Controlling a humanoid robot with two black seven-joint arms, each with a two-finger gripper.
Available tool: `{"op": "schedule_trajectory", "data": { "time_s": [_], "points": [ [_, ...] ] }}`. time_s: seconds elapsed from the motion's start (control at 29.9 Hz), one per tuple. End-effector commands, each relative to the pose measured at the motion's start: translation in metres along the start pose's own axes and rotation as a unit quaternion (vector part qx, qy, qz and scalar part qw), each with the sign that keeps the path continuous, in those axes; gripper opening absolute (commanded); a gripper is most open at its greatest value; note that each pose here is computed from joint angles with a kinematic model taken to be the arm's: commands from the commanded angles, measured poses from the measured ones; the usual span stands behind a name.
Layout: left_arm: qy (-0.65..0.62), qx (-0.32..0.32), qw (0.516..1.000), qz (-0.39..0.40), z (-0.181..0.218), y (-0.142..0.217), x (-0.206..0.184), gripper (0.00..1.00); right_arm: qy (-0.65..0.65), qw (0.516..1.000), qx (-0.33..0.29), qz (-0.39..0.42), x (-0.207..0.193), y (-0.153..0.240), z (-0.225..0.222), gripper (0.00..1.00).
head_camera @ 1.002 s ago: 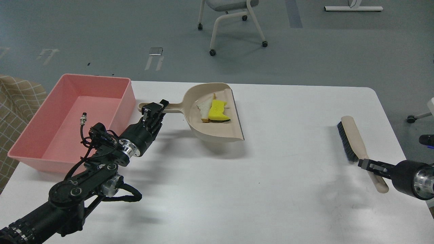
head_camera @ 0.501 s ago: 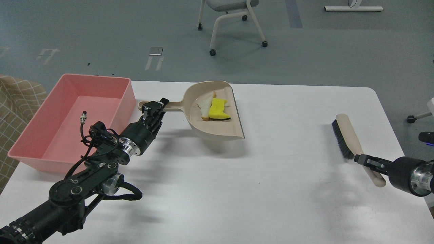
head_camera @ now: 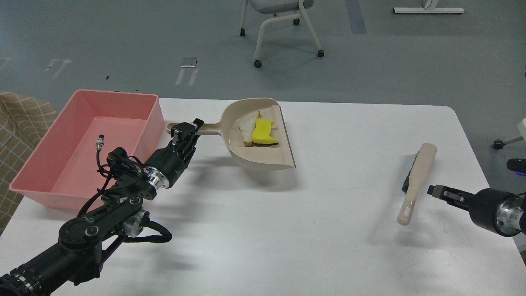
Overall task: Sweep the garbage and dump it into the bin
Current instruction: 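Pull the brush back and release it on the table, then lift the dustpan with the left gripper over the pink bin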
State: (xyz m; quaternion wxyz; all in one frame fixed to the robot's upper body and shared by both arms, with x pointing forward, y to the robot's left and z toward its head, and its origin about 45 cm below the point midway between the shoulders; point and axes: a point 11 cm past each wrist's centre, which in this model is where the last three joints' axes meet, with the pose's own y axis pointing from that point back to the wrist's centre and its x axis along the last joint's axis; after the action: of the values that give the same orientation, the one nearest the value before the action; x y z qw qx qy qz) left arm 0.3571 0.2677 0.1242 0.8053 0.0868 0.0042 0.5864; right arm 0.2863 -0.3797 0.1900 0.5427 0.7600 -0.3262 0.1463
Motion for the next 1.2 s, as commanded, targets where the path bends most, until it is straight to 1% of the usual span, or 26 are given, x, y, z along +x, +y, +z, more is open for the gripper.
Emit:
{"op": "schedule_trajectory", "data": {
  "time_s": [0.0, 0.03, 0.07, 0.13, 0.2, 0.23, 0.27, 0.33, 0.47, 0.53, 0.67, 0.8, 0.87, 1.07, 1.17],
  "points": [
    [0.001, 0.000, 1.000, 0.000, 0.000, 0.000, -0.001, 0.10, -0.013, 0.999, 0.012, 0.038, 0.023, 0.007, -0.005, 0.39],
    [0.001, 0.000, 1.000, 0.000, 0.000, 0.000, 0.000, 0.10, -0.022, 0.998, 0.022, 0.059, 0.035, 0.009, -0.010, 0.48],
    [0.000, 0.000, 1.000, 0.000, 0.001, 0.000, 0.001, 0.10, -0.028, 0.997, 0.028, 0.072, 0.042, 0.011, -0.013, 0.51],
    [-0.001, 0.000, 1.000, 0.002, 0.001, 0.000, 0.003, 0.10, -0.054, 0.989, 0.065, 0.125, 0.073, 0.017, -0.031, 0.64],
    [-0.001, 0.000, 1.000, 0.002, 0.001, 0.000, 0.003, 0.10, -0.074, 0.982, 0.094, 0.146, 0.084, 0.016, -0.044, 0.66],
    [-0.003, 0.000, 1.000, 0.003, 0.001, 0.001, 0.004, 0.10, -0.098, 0.973, 0.127, 0.164, 0.092, 0.013, -0.061, 0.73],
    [-0.005, 0.000, 1.000, 0.005, 0.001, 0.001, 0.007, 0.10, -0.112, 0.968, 0.142, 0.172, 0.096, 0.012, -0.068, 0.78],
    [-0.007, -0.003, 1.000, 0.009, 0.004, 0.002, 0.011, 0.10, -0.174, 0.947, 0.188, 0.194, 0.104, 0.005, -0.083, 0.92],
    [-0.008, -0.022, 0.999, 0.025, 0.020, 0.002, 0.029, 0.10, -0.240, 0.920, 0.241, 0.195, 0.101, -0.008, -0.109, 0.94],
    [-0.011, -0.034, 0.999, 0.041, 0.032, 0.005, 0.045, 0.10, -0.265, 0.906, 0.270, 0.188, 0.096, -0.015, -0.127, 0.96],
    [-0.011, -0.050, 0.997, 0.055, 0.049, 0.011, 0.066, 0.10, -0.298, 0.892, 0.275, 0.197, 0.096, -0.019, -0.127, 0.96],
    [-0.011, -0.071, 0.995, 0.073, 0.077, 0.028, 0.097, 0.10, -0.352, 0.873, 0.294, 0.168, 0.092, -0.027, -0.121, 0.96],
    [-0.013, -0.074, 0.994, 0.078, 0.082, 0.035, 0.104, 0.10, -0.362, 0.869, 0.294, 0.163, 0.091, -0.029, -0.118, 0.96],
    [-0.031, -0.087, 0.990, 0.104, 0.104, 0.073, 0.136, 0.10, -0.373, 0.869, 0.286, 0.157, 0.084, -0.033, -0.110, 0.96],
    [-0.054, -0.069, 0.990, 0.109, 0.104, 0.096, 0.156, 0.10, -0.377, 0.868, 0.284, 0.157, 0.081, -0.034, -0.107, 0.96]
  ]
}}
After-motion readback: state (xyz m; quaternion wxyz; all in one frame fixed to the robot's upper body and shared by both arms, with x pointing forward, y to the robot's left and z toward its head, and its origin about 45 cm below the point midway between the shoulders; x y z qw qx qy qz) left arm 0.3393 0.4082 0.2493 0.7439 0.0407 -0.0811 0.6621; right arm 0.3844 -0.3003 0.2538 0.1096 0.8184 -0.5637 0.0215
